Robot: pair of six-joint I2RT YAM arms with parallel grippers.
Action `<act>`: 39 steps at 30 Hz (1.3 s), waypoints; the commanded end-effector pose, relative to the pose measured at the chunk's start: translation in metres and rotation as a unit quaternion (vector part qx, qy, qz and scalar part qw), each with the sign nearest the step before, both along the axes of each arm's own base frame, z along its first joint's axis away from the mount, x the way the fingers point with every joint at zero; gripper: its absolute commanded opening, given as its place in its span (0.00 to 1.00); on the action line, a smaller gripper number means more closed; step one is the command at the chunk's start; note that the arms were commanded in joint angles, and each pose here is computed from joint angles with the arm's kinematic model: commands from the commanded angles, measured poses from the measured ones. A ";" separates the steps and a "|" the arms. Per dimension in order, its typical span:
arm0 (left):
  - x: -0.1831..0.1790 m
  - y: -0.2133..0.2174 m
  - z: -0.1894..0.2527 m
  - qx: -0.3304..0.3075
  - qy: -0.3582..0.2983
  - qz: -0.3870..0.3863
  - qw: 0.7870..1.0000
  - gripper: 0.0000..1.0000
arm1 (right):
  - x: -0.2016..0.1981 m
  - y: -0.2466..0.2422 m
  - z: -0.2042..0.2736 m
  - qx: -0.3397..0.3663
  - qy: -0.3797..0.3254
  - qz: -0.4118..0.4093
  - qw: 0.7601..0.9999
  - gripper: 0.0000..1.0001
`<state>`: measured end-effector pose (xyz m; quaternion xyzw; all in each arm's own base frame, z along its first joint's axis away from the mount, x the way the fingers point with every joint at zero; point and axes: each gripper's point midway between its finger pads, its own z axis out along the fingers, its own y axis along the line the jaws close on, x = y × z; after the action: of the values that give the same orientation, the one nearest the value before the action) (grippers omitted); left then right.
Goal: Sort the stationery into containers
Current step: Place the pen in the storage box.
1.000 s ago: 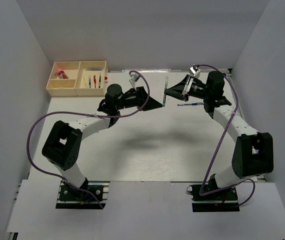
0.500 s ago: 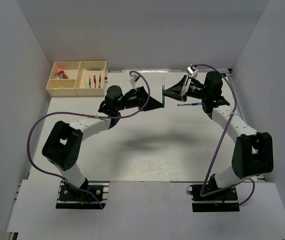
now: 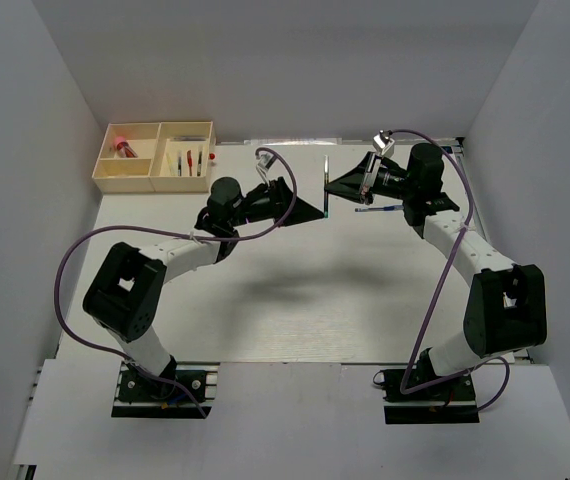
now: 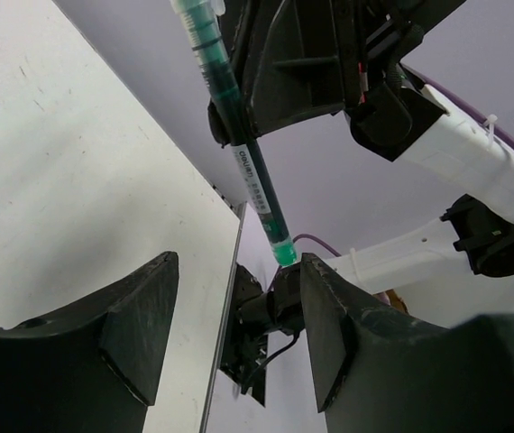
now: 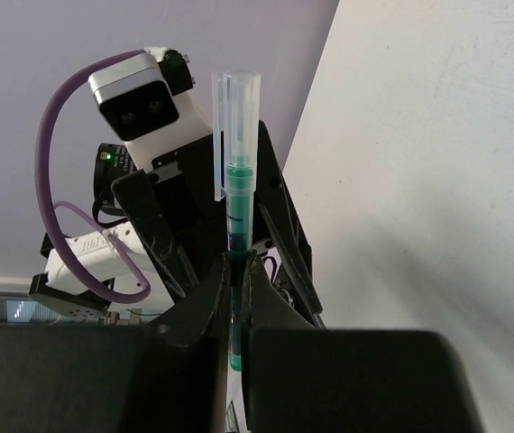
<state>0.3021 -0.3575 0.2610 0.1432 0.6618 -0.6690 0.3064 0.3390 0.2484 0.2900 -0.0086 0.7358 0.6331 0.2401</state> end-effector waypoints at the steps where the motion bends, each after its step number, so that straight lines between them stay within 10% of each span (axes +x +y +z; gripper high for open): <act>1: 0.002 0.000 0.038 -0.034 -0.036 0.002 0.999 0.66 | -0.004 0.001 0.015 0.005 -0.024 0.000 1.000 0.00; 19: 0.014 -0.011 0.027 -0.030 0.001 0.020 0.999 0.46 | 0.005 0.006 0.009 0.006 -0.005 -0.007 1.000 0.00; 29: 0.012 -0.005 0.027 -0.023 -0.004 0.020 1.000 0.00 | 0.001 0.004 0.000 0.001 0.001 -0.007 1.000 0.00; 32: 0.011 0.000 0.028 -0.023 -0.005 0.025 0.999 0.00 | 0.002 0.002 -0.002 -0.001 0.000 -0.007 1.000 0.20; 36: 0.008 0.011 0.037 -0.028 -0.018 0.030 0.999 0.00 | 0.004 0.000 -0.010 -0.017 0.013 -0.014 1.000 0.79; 39: 0.012 0.021 0.042 -0.029 -0.023 0.041 0.998 0.00 | 0.009 -0.004 -0.014 -0.030 0.006 -0.023 0.999 0.89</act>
<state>0.3177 -0.3528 0.2699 0.1044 0.6665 -0.6699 0.3102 0.3446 0.2484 0.2741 0.0105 0.7519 0.6155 0.2359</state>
